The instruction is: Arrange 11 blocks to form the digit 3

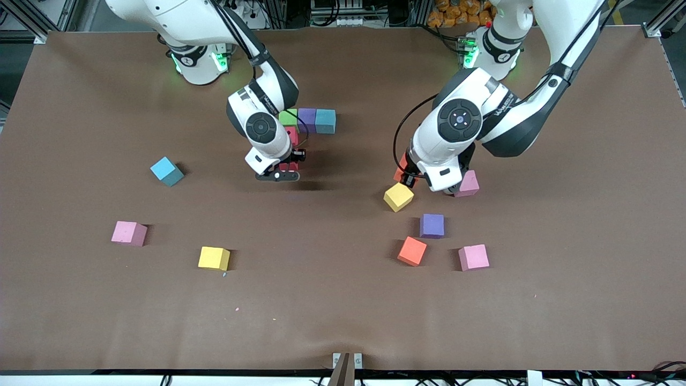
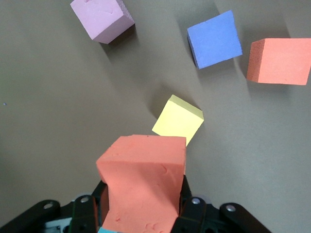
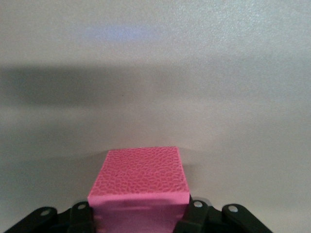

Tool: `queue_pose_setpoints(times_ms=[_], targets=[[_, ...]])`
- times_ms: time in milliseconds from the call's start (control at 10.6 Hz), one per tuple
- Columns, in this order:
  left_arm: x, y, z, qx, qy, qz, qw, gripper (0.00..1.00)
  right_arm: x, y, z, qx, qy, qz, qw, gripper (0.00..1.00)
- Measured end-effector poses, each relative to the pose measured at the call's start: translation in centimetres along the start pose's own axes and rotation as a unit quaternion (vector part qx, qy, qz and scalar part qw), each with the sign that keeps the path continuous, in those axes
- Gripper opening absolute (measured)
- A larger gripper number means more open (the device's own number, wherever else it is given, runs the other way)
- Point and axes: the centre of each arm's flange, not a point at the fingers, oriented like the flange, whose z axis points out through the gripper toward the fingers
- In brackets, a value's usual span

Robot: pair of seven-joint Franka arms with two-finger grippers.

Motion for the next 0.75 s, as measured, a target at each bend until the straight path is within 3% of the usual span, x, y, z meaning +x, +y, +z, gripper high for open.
queue_pose_setpoints(times_ms=[754], targets=[[0.05, 0.01, -0.01, 0.000, 0.000, 0.000, 1.000, 0.57, -0.14, 0.21, 0.06, -0.001, -0.001, 0.000, 1.000, 0.56]])
